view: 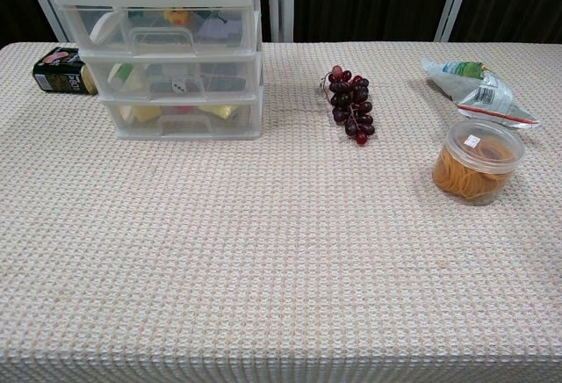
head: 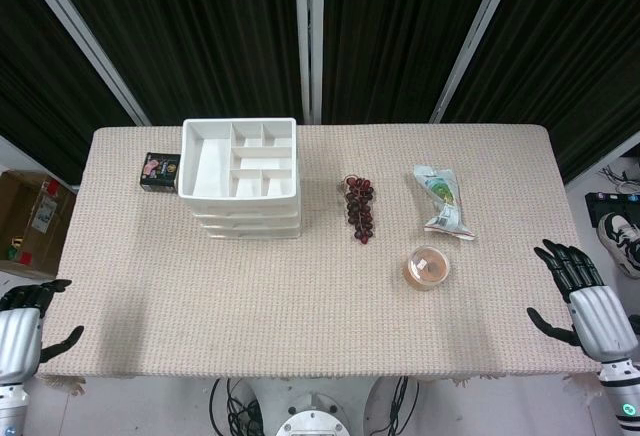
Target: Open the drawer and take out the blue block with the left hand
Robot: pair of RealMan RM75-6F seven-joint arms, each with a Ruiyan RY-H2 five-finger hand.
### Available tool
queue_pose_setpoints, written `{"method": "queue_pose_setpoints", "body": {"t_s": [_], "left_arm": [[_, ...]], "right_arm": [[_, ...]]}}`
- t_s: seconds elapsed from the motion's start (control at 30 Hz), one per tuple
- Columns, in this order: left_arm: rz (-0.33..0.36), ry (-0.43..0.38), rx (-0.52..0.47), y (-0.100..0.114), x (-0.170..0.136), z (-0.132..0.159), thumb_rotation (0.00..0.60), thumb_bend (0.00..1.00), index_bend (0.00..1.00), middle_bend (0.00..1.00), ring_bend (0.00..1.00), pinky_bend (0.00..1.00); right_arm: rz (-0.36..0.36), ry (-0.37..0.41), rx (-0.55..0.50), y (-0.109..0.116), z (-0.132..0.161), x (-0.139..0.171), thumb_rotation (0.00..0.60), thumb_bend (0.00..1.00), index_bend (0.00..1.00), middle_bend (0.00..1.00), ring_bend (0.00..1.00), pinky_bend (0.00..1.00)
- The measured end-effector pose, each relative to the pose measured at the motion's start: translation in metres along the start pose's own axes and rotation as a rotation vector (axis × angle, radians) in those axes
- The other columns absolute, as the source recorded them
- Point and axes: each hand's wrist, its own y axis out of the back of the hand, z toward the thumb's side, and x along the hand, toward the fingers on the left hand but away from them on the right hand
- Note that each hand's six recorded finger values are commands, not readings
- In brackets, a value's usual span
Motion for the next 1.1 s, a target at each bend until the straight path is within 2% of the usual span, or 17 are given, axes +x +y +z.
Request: {"method": "queue_pose_setpoints", "body": {"t_s": [0.23, 0.37, 0.4, 0.47, 0.57, 0.7, 0.77, 0.9, 1.03, 1.1], "left_arm": [[-0.011, 0.002, -0.015, -0.006, 0.002, 0.003, 0.6, 0.15, 0.27, 0.33, 0.28, 0.24], [-0.017, -0.018, -0.073, -0.011, 0.009, 0.016, 0.6, 0.14, 0.27, 0.36, 0.29, 0.28], [-0.023, -0.03, -0.103, -0.013, 0.012, 0.023, 0.6, 0.14, 0.28, 0.36, 0.3, 0.3], [-0.038, -0.053, -0.156, -0.018, 0.018, 0.035, 0.6, 0.15, 0.29, 0.39, 0.34, 0.41], [-0.077, -0.103, -0.272, -0.029, 0.032, 0.06, 0.6, 0.19, 0.31, 0.47, 0.45, 0.62], [-0.173, -0.158, -0.468, -0.051, 0.05, 0.1, 0.6, 0.28, 0.31, 0.62, 0.69, 0.86], [-0.251, -0.175, -0.581, -0.066, 0.059, 0.123, 0.6, 0.34, 0.29, 0.73, 0.83, 0.97], [-0.419, -0.164, -0.811, -0.093, 0.074, 0.161, 0.6, 0.41, 0.24, 0.83, 0.91, 1.0], [-0.584, -0.106, -1.071, -0.121, 0.089, 0.204, 0.6, 0.45, 0.21, 0.88, 0.94, 1.0], [-0.614, -0.081, -1.147, -0.13, 0.095, 0.219, 0.6, 0.45, 0.2, 0.92, 0.97, 1.0]], "right_arm": [[0.007, 0.003, 0.004, -0.001, 0.004, -0.007, 0.6, 0.2, 0.0, 0.01, 0.0, 0.0], [-0.002, 0.013, 0.004, 0.001, 0.006, -0.01, 0.6, 0.2, 0.0, 0.01, 0.0, 0.0], [-0.004, 0.017, 0.004, 0.001, 0.007, -0.011, 0.6, 0.2, 0.0, 0.02, 0.0, 0.0], [-0.007, 0.026, 0.007, 0.002, 0.009, -0.014, 0.6, 0.2, 0.0, 0.02, 0.0, 0.0], [-0.009, 0.042, 0.013, 0.004, 0.014, -0.02, 0.6, 0.2, 0.0, 0.02, 0.0, 0.0], [-0.009, 0.064, 0.019, 0.005, 0.021, -0.027, 0.6, 0.2, 0.0, 0.02, 0.0, 0.0], [-0.005, 0.067, 0.021, 0.006, 0.022, -0.029, 0.6, 0.2, 0.0, 0.02, 0.0, 0.0], [-0.003, 0.061, 0.024, 0.007, 0.021, -0.031, 0.6, 0.2, 0.0, 0.02, 0.0, 0.0], [-0.005, 0.051, 0.023, 0.007, 0.019, -0.031, 0.6, 0.2, 0.0, 0.02, 0.0, 0.0], [-0.005, 0.044, 0.021, 0.007, 0.018, -0.03, 0.6, 0.2, 0.0, 0.02, 0.0, 0.0]]}}
